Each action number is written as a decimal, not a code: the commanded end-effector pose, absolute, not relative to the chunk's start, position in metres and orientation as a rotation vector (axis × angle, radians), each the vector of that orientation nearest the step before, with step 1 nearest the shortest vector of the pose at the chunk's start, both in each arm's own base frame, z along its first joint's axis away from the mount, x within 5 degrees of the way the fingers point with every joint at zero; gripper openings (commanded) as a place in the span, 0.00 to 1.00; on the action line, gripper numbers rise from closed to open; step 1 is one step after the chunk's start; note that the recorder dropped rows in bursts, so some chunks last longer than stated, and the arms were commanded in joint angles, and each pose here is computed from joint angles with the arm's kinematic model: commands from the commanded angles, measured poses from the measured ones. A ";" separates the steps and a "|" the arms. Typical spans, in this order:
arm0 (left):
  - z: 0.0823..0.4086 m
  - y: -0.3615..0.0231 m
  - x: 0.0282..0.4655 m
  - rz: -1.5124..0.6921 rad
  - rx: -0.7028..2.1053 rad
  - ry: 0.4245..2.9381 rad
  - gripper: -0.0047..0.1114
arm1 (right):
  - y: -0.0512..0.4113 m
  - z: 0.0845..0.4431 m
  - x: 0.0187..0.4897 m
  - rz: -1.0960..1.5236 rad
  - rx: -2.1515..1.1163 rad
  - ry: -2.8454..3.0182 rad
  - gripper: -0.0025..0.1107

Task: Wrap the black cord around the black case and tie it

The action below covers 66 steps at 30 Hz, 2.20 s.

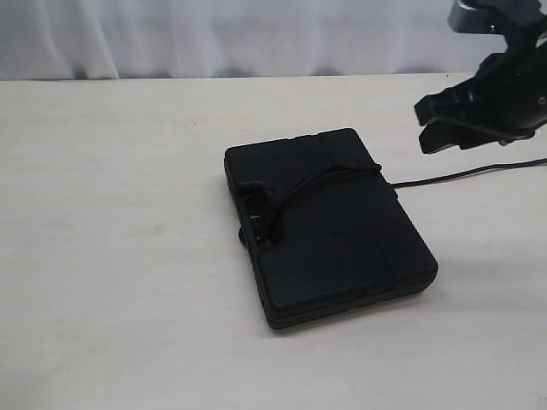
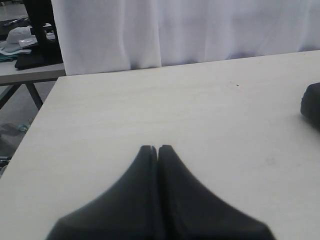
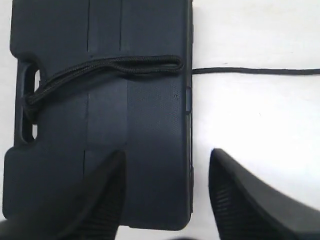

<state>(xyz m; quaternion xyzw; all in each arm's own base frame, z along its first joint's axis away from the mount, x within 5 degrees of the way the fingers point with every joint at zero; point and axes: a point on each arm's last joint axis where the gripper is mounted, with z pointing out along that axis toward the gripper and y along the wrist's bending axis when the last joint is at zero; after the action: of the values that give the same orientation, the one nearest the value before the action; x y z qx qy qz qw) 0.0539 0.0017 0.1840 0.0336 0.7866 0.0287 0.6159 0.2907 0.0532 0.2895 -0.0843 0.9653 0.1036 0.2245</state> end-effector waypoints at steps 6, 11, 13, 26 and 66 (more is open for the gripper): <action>0.184 0.001 0.054 0.062 0.088 1.802 0.04 | 0.059 0.314 0.277 0.455 -0.252 2.531 0.45; 0.184 0.001 0.054 0.062 0.088 1.802 0.04 | 0.059 0.318 0.273 0.462 -0.252 2.518 0.45; 0.184 0.001 0.054 0.062 0.088 1.802 0.04 | 0.059 0.318 0.272 0.465 -0.255 2.524 0.45; 0.184 0.001 0.054 0.062 0.088 1.802 0.04 | 0.062 0.319 0.272 0.510 -0.238 2.526 0.45; 0.285 -0.076 0.160 -0.867 0.541 1.490 0.04 | 0.066 0.321 0.271 0.585 -0.226 2.512 0.45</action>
<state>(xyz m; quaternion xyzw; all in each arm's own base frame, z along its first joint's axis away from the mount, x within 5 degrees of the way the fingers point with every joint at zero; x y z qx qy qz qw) 0.1429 -0.0611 0.2897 0.1476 0.6738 -0.3352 0.6418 0.2727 0.0667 0.3182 -0.0850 0.9361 0.2138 0.2662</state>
